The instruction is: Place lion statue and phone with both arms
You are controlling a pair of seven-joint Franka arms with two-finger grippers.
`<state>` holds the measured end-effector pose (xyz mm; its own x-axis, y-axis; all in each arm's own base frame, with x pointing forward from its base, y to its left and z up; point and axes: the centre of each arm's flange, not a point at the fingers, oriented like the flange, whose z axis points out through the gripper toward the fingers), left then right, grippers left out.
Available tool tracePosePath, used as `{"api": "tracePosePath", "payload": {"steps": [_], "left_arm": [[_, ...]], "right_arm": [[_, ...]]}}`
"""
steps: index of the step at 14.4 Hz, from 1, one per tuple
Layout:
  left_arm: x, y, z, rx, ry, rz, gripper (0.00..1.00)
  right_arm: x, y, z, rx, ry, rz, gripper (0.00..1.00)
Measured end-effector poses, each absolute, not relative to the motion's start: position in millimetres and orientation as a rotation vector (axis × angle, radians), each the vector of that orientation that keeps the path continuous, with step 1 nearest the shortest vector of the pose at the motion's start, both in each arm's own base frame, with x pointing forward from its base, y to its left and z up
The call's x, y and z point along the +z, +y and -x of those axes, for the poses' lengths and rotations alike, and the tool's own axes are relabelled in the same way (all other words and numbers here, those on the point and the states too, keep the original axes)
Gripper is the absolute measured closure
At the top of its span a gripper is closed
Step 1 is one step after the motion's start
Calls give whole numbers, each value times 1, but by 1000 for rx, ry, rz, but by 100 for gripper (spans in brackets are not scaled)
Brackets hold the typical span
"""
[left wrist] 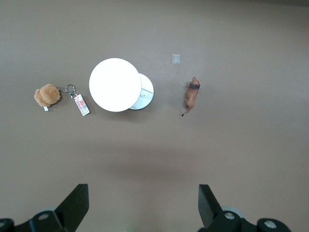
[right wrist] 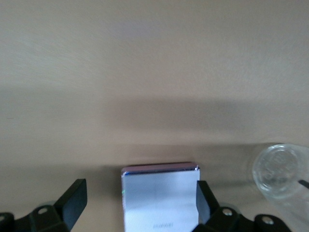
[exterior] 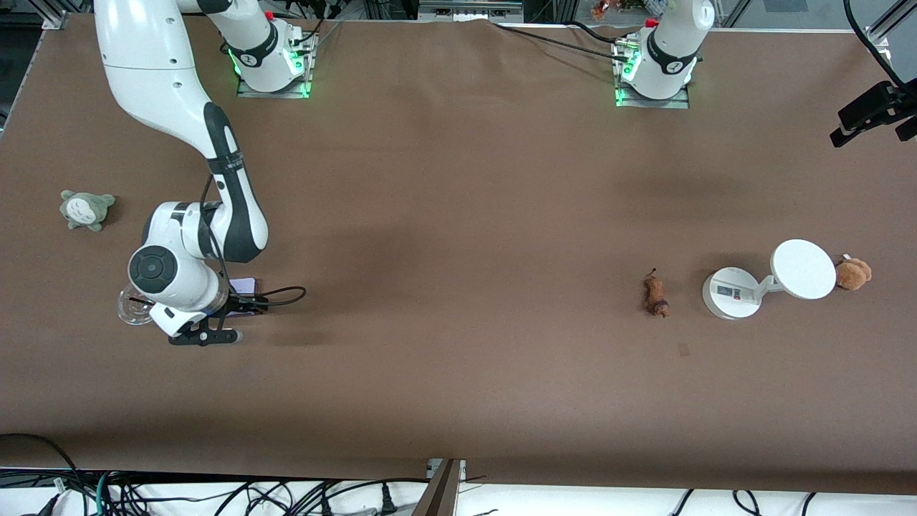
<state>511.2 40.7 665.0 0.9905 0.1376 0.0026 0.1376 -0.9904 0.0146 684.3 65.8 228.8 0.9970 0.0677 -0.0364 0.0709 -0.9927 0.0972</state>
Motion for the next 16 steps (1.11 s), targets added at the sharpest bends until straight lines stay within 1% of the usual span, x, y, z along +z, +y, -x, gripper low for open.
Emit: {"api": "tracePosePath", "payload": {"steps": [4, 7, 10, 13, 16], "left_arm": [[669, 41, -511, 19, 216, -3120, 0], [673, 40, -511, 32, 215, -3120, 0], [673, 41, -511, 35, 215, -3120, 0], [673, 41, -511, 36, 217, -3120, 0], [673, 42, -511, 36, 219, -3120, 0]], "right_arm": [[322, 76, -704, -166, 129, -3059, 0], [383, 77, -701, -229, 139, -3069, 0], [439, 79, -688, -234, 149, -3095, 0], [486, 65, -663, -313, 132, -3124, 0], [532, 36, -637, -310, 120, -3153, 0]]}}
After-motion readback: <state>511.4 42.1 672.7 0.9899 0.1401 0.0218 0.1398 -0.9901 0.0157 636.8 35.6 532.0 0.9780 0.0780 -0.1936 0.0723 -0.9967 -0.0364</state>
